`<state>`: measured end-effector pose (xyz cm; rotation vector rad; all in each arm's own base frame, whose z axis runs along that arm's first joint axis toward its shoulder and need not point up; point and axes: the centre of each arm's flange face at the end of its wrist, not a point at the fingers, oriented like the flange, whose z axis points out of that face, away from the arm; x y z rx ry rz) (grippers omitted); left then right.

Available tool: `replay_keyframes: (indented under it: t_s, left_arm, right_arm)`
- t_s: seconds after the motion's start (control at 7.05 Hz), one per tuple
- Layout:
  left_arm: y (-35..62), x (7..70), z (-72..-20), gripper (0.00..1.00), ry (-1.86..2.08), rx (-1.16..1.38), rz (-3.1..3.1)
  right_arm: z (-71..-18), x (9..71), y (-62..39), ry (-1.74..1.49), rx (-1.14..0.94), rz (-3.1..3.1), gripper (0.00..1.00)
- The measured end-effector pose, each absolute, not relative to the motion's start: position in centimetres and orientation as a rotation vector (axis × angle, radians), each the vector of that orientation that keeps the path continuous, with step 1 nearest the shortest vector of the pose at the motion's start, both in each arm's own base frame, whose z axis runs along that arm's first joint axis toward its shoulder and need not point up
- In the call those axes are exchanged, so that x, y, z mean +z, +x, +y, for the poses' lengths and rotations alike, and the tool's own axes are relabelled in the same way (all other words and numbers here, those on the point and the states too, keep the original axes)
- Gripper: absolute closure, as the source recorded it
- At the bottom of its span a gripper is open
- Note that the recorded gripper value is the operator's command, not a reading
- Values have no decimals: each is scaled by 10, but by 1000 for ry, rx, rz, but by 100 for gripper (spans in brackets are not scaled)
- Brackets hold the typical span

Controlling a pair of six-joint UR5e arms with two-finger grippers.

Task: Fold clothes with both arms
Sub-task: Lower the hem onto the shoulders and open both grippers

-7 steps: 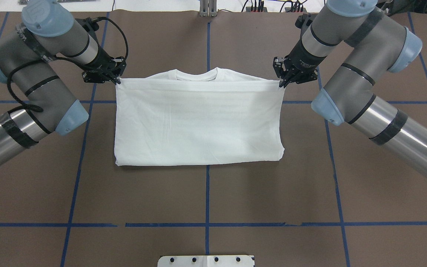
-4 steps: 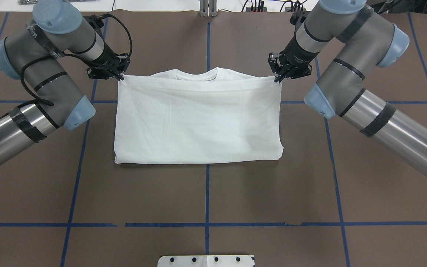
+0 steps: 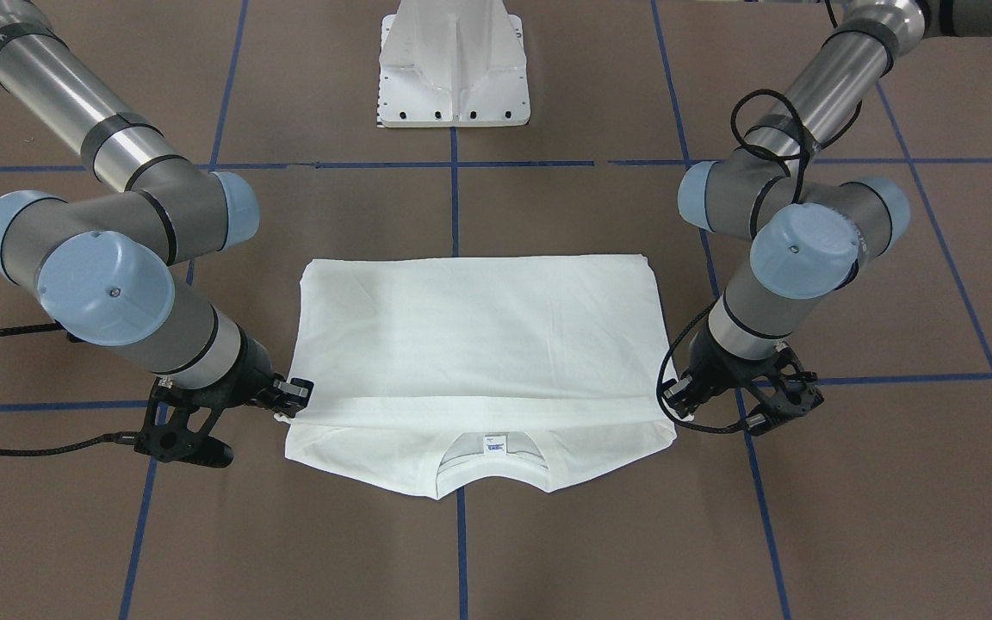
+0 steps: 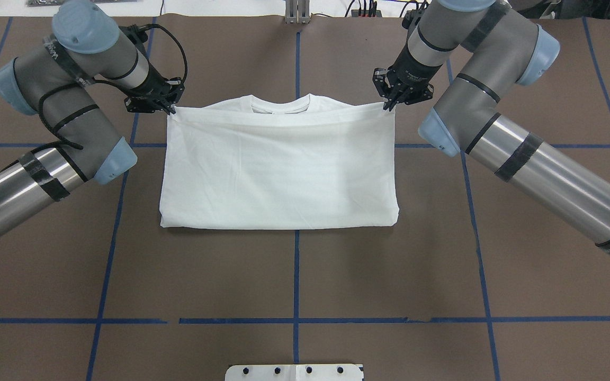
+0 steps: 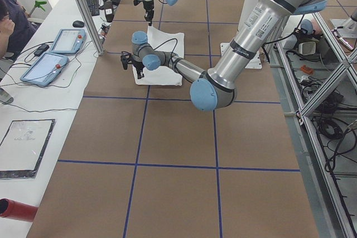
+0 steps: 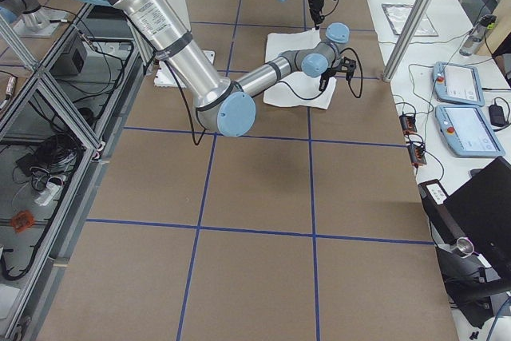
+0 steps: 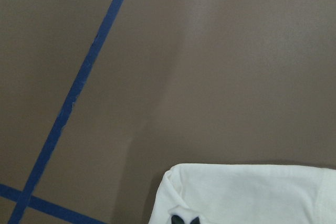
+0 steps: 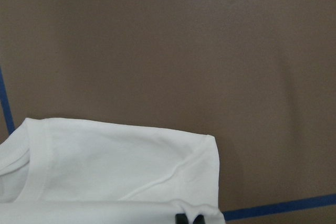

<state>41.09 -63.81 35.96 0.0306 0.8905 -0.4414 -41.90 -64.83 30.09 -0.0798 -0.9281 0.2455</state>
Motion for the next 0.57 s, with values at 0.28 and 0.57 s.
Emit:
replay_keyframes:
  t_s: [0.28,0.57]
  left_arm:
    - [414,363,-643,100,42,-446,890]
    - [415,361,-645,89,44,-447,892]
  right_arm:
    - [-653,301,-420,-74,243,-922,100]
    - [-656,299,-421,-73,243,-921,100]
